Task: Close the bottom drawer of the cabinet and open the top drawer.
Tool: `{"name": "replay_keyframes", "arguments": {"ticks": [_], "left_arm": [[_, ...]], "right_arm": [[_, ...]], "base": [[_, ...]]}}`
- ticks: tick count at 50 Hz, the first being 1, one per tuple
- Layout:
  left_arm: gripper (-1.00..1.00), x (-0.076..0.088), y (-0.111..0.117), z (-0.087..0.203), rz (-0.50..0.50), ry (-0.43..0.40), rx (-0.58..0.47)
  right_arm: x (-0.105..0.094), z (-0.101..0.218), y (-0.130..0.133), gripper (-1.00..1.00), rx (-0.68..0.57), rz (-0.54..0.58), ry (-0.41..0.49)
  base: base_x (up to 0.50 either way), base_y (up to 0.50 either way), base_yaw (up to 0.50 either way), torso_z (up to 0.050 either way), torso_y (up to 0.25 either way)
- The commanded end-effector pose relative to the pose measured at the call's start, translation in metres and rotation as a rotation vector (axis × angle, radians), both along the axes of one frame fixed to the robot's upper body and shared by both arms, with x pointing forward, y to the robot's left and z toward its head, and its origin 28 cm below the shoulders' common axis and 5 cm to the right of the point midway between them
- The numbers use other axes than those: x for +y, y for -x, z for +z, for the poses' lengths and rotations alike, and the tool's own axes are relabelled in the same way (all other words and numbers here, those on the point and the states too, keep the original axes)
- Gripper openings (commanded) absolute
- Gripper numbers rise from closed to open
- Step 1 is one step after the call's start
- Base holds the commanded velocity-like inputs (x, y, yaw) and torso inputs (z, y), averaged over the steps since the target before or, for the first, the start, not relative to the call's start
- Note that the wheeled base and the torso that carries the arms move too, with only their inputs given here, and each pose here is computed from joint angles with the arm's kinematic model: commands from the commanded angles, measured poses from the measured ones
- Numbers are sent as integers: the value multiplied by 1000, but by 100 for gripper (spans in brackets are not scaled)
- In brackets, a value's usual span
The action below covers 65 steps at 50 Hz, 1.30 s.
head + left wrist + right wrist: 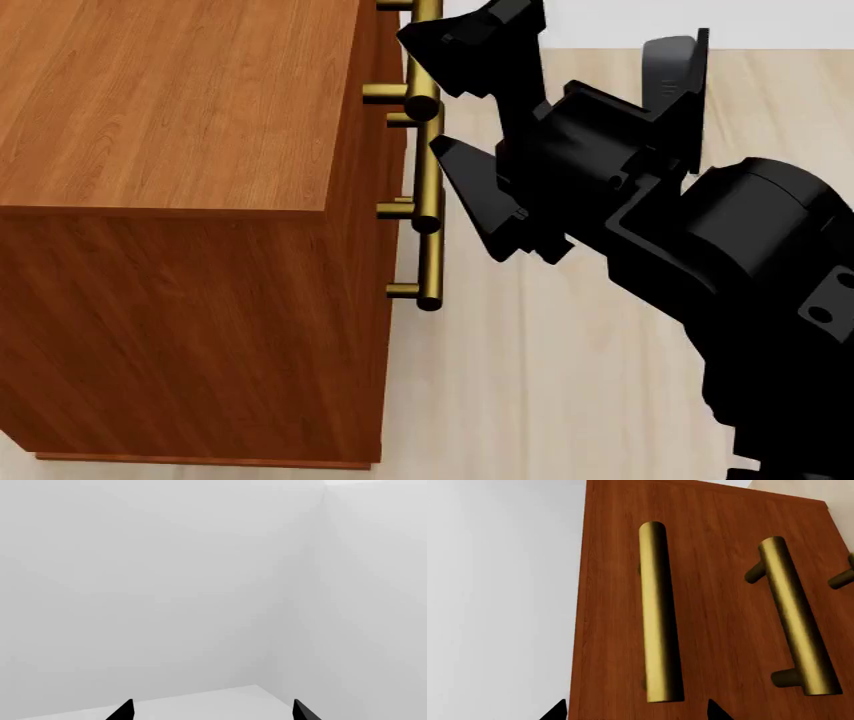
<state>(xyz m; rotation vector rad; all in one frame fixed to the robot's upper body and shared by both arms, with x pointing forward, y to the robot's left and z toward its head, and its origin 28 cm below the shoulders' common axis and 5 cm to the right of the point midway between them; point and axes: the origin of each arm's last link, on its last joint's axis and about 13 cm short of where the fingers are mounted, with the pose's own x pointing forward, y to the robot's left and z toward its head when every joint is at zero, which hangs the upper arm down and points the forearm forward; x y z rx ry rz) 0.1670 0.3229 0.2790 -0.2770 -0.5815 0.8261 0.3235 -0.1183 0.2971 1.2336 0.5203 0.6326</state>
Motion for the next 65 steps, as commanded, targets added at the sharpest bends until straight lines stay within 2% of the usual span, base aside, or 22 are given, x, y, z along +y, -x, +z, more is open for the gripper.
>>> {"name": "replay_keyframes", "arguments": {"ticks": [1, 27, 48, 49, 65], "left_arm": [[100, 0, -1, 0, -4, 0, 4], [100, 0, 0, 0, -8, 0, 2], [100, 0, 0, -1, -8, 1, 0], [100, 0, 0, -1, -8, 2, 1], [100, 0, -1, 0, -8, 1, 1]], "right_arm": [[4, 3, -1, 100, -11, 19, 1], [5, -6, -25, 100, 32, -1, 14], [5, -9, -22, 100, 44, -7, 34], [5, -9, -22, -100, 39, -9, 41], [5, -7, -21, -100, 26, -11, 50]], "base": [[0, 0, 0, 0, 0], [0, 0, 0, 0, 0], [0, 0, 0, 0, 0], [0, 0, 0, 0, 0], [0, 0, 0, 0, 0]]}}
